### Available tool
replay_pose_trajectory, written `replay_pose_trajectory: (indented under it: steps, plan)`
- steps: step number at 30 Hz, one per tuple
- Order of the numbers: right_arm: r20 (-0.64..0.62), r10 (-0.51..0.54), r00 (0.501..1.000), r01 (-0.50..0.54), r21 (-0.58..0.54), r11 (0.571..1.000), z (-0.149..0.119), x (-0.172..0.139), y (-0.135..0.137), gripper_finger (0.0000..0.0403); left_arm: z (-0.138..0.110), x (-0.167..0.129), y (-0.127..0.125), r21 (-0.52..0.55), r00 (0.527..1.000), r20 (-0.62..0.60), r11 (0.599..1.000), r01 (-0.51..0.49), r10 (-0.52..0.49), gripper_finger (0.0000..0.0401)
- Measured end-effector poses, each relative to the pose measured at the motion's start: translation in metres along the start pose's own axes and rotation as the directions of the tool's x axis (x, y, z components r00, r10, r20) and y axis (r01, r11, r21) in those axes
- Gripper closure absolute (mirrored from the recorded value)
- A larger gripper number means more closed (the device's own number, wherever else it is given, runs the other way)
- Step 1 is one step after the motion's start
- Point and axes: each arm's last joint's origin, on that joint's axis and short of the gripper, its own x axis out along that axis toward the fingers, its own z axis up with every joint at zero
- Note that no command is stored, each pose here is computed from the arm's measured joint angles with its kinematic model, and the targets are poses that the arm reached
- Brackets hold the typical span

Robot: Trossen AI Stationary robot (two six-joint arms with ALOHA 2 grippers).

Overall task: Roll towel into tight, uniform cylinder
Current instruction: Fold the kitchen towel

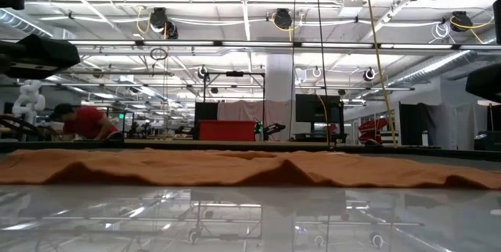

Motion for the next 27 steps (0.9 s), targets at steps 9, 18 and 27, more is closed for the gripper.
replay_pose_trajectory:
  steps: [9,18,27]
  plan:
    - [0.02,0.028,0.999,-0.027,-0.058,0.998,0.004,-0.001,0.004,0.0392,0.005,-0.011,-0.002,0.024,0.999,-0.04,0.999,-0.029,0.029,0.0393]
    - [0.023,0.022,0.999,-0.02,-0.094,0.995,0.03,-0.041,0.024,0.0401,0.011,-0.048,-0.006,0.066,0.979,-0.126,0.986,-0.152,0.16,0.0393]
    - [0.08,0.066,0.995,-0.055,-0.131,0.99,0.053,-0.1,0.049,0.0402,0.033,-0.102,-0.02,0.089,0.972,0.027,0.968,-0.236,0.234,0.0393]
